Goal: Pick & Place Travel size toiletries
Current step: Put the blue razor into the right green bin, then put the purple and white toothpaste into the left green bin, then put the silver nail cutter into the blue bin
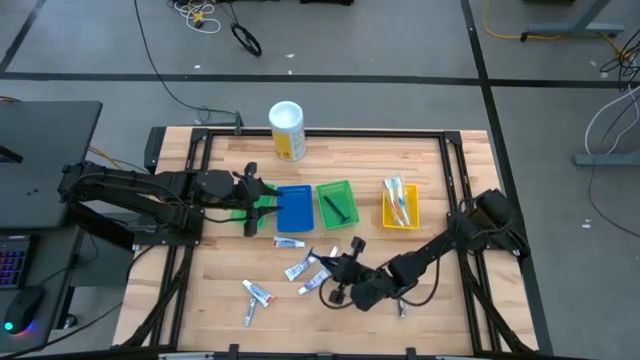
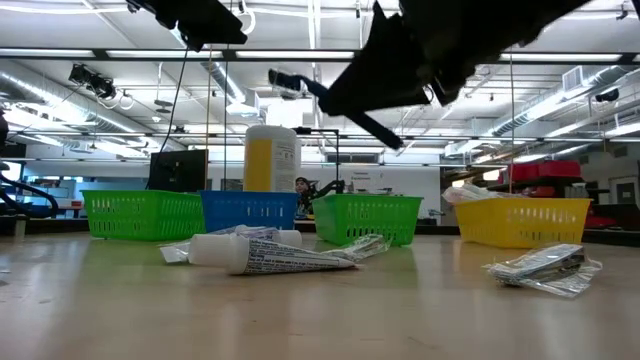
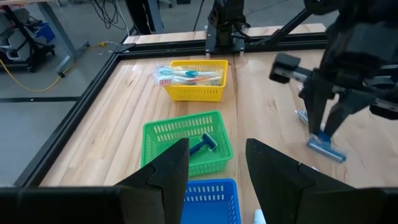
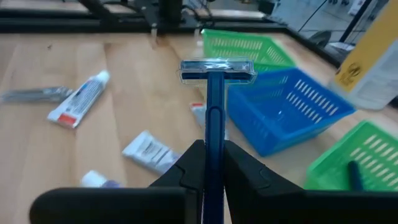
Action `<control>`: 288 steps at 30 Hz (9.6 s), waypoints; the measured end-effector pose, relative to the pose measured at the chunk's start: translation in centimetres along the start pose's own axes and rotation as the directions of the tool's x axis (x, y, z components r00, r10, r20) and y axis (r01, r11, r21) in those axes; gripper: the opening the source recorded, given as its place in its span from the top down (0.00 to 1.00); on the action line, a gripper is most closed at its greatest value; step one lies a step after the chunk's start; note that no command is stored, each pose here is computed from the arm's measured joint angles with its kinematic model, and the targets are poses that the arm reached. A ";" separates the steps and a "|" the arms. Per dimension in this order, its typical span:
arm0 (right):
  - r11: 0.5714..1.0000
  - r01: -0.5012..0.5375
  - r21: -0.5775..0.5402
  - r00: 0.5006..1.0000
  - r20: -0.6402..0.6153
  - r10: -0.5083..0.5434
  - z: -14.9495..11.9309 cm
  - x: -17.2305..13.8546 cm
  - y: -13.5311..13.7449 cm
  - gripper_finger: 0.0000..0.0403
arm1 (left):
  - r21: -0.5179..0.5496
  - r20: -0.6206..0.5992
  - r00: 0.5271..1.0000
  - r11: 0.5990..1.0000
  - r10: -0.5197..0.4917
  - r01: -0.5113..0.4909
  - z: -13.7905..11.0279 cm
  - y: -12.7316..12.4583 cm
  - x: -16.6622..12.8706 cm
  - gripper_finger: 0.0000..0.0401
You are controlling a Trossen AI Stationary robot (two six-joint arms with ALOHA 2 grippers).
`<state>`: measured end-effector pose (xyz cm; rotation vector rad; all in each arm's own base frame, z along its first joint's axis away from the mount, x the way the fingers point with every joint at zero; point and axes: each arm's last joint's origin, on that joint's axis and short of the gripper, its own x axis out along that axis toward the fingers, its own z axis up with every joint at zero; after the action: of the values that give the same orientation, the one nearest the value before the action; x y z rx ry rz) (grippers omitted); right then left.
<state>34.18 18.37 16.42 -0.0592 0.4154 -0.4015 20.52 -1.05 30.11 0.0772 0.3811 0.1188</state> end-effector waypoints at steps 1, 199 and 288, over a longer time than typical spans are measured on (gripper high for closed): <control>1.000 0.003 -0.002 1.000 0.005 -0.003 0.3 0.0 -0.2 0.89 | 0.000 -0.001 1.000 1.000 0.000 0.000 0.0 0.0 0.0 0.58; 0.967 0.105 0.234 0.966 -0.255 -0.043 4.6 6.9 -14.6 0.49 | 0.065 -0.701 0.635 0.858 -0.325 0.510 -15.3 -15.9 4.3 0.63; 0.977 -0.045 0.207 0.951 -0.289 0.105 4.3 6.2 -13.0 0.49 | -0.253 -0.695 0.705 0.867 0.145 -0.428 -8.3 1.3 2.6 0.51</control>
<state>36.29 3.85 19.79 0.2139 0.6729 -0.3750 19.72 1.00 21.61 -0.3291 1.0560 0.5565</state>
